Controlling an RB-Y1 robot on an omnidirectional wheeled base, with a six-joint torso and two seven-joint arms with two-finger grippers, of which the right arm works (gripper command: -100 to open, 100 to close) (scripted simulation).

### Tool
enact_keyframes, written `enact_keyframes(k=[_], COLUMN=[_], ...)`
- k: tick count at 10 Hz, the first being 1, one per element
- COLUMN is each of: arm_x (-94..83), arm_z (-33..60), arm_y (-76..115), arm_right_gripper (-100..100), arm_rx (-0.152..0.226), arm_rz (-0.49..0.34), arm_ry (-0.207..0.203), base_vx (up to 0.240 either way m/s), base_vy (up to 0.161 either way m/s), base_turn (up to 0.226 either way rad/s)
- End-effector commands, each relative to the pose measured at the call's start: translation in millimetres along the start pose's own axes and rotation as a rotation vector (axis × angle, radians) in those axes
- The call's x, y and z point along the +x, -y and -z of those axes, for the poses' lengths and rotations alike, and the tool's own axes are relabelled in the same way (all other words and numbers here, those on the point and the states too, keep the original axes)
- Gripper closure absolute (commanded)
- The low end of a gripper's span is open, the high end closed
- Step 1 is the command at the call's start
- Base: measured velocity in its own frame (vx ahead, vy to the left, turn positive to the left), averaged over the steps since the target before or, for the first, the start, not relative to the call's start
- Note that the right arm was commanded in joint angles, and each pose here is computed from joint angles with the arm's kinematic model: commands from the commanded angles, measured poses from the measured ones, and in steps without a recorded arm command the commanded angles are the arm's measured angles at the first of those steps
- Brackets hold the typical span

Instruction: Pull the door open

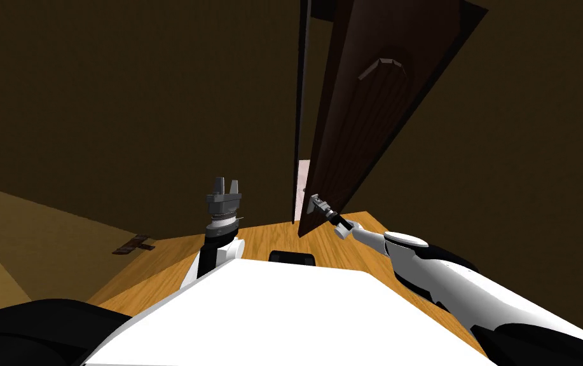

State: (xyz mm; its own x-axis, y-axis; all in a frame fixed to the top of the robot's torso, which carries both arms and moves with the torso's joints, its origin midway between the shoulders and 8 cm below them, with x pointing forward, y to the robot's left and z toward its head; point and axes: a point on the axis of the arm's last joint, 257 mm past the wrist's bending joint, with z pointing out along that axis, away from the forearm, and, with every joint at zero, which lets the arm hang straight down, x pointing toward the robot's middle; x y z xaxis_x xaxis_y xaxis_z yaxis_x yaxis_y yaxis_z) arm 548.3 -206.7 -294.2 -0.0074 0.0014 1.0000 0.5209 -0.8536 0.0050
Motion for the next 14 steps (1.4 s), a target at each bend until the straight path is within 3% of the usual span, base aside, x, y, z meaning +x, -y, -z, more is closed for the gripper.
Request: enact_keyframes(k=[1,4,14], arm_x=[-1.6,-1.6,10.6], arm_z=[5.6,12.8,-7.1], arm_y=[5.3,13.2,-2.8], arm_right_gripper=[100,100,100], arm_rx=[0.030,0.078,-0.050], arm_rz=[-0.001,-0.004,0.018], arm_ry=[0.003,0.004,-0.047], base_vx=[-0.180,-0.152,-0.099], base_vy=[-0.211,-0.202,-0.118], base_turn=[0.098,0.084,0.179])
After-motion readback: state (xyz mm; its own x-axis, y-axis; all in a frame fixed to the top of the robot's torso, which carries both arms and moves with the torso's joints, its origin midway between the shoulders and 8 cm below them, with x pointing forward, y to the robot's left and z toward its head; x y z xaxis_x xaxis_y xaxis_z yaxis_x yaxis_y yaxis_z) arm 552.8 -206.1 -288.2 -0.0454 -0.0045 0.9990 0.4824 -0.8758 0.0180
